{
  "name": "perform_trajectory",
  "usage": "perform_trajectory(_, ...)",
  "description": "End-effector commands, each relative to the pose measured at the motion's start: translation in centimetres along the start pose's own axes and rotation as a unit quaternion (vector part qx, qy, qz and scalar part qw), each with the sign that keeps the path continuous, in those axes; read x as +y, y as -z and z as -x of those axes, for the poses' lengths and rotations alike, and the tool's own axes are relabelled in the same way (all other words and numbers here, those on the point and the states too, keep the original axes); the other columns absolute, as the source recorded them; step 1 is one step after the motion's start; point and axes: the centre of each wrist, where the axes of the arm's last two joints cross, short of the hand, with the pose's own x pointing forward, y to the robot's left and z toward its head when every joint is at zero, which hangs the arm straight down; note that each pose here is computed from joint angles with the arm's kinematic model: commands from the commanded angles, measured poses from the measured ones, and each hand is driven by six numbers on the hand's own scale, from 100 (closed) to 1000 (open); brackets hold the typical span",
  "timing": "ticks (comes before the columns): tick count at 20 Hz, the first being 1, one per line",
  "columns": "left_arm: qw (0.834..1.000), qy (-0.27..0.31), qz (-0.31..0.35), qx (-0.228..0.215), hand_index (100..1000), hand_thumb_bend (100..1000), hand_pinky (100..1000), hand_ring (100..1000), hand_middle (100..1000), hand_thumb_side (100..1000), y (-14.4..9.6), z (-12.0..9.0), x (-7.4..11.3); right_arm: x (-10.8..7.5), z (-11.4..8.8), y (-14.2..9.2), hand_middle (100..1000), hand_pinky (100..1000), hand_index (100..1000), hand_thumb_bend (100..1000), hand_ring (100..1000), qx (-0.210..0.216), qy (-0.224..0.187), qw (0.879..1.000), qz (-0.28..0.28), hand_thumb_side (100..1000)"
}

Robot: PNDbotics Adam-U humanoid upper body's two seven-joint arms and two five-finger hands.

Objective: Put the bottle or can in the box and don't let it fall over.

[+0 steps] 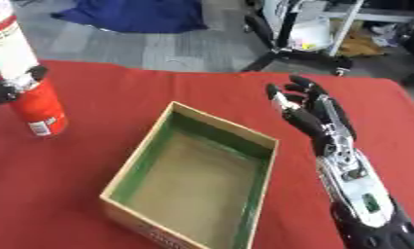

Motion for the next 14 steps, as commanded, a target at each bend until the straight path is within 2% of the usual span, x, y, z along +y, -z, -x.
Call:
perform_trajectory(1,0.999,0.016,0.012,-0.048,397,100,803,738,399,324,0.3,-3.5,0.8,-0.5,-0.7,0.3,786,743,867,397,828,-0.009,-0.003,1.000,0.005,346)
perform_trajectory(10,0.988,0.009,0.080,-0.129,402,100,811,737,400,309,-0.3,-10.5,-2.7,-0.6,-0.3,0.1,786,743,868,394,828,-0.004,-0.005,1.000,0.006,347)
perform_trajectory(14,0.984,0.000,0.120,-0.135,406,100,813,739,404,317,0.2,-11.9,-5.5,-0.7,0.0,-0.1,786,743,868,393,828,0.002,-0.007,1.000,0.007,347)
